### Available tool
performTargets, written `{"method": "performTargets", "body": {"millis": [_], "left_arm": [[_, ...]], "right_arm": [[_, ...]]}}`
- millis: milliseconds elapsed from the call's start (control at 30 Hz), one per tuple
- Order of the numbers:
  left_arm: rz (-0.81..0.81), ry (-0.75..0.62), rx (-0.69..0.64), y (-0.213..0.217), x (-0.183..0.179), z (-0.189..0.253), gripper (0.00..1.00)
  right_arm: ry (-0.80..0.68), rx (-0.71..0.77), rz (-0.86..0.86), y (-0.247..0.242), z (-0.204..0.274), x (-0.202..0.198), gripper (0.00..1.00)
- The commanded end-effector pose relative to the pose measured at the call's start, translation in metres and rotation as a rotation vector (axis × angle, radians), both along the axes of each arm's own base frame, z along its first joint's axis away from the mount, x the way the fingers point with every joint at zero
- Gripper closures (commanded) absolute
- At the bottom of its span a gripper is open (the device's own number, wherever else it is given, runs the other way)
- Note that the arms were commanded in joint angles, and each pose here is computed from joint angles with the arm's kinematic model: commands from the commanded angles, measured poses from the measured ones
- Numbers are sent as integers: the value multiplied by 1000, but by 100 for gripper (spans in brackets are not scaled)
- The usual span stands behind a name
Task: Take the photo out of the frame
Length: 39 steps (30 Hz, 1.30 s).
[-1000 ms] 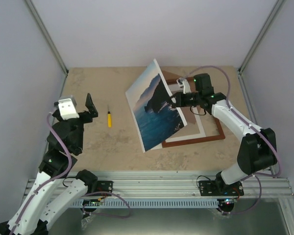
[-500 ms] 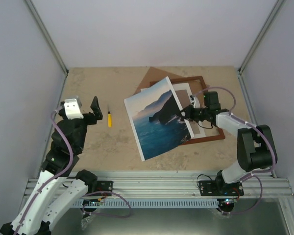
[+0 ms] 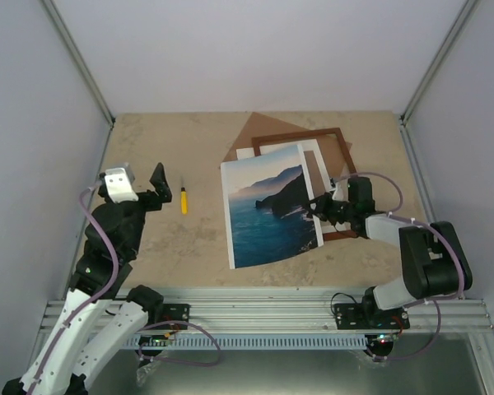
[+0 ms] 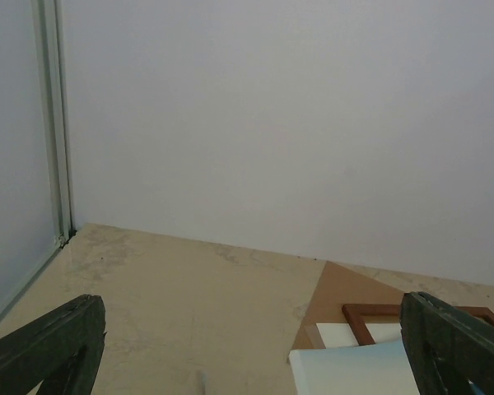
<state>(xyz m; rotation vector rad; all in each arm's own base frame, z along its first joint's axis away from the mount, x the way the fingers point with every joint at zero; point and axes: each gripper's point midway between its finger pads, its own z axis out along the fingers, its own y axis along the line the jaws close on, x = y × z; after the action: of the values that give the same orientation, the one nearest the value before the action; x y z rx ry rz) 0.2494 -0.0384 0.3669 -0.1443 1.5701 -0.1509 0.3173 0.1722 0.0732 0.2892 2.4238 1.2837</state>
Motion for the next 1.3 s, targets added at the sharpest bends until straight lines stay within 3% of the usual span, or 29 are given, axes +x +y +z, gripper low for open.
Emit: {"method": "performTargets", "body": {"millis": [0,200,333,767,867,1133,1200,1267], "left_arm": [[-7,-19,-49,2,-2,0,1],[-24,-28,-55,1,-2,1,1],[-27,-27,-53,1,-3,1,1],[-36,-83,-112,6,-16,10,1],[-56,-95,-135,5,-22,14,1],[-117,-135,-190,3,-40,19,1],[-121,-140,-200,4,-43,20,1],[-121,-142,-201,4,-45,19,1]], "right_arm": [[-69,49,-120,-10,18,12,100],[-53,50,-160,-14,11,10,99],[-49,27,-166,-16,7,10,90],[-110,-155,-216,-47,18,9,39],[-183,-248,-233,-64,33,7,31],[-552,-525,-274,-107,140,0,15],[-648,-562,-324,-116,167,-9,3],[-741,-585,-361,-122,189,-21,2]]}}
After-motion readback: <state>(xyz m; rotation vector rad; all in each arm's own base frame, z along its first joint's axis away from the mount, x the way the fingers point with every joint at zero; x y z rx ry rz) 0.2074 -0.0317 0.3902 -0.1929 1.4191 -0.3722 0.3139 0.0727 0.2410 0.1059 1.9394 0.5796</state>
